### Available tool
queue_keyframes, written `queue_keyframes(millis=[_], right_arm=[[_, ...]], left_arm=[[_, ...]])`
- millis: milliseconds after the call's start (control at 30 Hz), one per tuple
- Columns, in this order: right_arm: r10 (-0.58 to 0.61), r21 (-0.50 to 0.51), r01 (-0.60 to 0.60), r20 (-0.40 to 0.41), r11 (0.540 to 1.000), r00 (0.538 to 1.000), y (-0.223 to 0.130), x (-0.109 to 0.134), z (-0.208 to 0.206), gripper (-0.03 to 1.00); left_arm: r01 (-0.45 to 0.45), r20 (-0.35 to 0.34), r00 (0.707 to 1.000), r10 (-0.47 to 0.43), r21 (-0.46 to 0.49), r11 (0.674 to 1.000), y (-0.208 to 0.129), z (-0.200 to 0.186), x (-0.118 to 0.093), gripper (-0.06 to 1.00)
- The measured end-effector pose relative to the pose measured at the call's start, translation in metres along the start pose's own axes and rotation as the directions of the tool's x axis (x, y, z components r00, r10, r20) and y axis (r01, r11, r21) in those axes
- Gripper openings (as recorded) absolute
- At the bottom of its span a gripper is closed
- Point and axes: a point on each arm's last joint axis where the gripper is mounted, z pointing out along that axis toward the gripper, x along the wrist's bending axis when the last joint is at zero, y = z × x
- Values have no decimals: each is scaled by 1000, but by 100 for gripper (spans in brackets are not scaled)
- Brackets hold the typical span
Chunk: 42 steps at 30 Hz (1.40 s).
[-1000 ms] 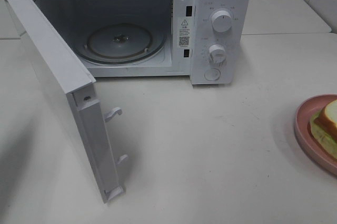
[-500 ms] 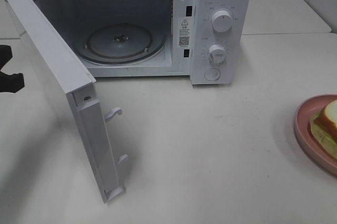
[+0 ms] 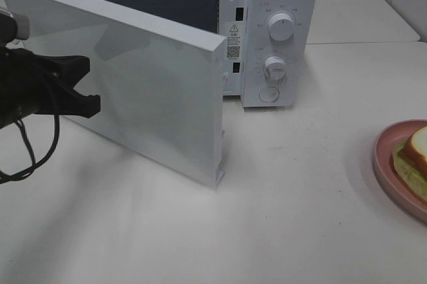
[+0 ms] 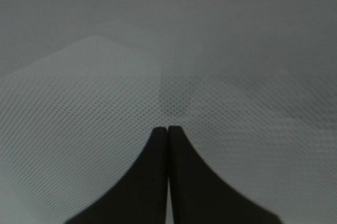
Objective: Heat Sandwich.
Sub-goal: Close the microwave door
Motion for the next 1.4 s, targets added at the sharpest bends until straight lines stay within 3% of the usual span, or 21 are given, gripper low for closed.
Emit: queue_keyframes(millis=[700,1133,1400], right_arm=[[0,0,0,0,1000,1000,0,0,0,74],[0,0,0,0,1000,1000,0,0,0,74],[0,0,0,0,1000,1000,0,0,0,74]], left_arm=[[64,64,996,-61,-50,997,15,75,-46,0],[65,97,994,-58,-80,995,33,111,-61,0],[27,141,990,-20,-47,999,38,135,-75,0]])
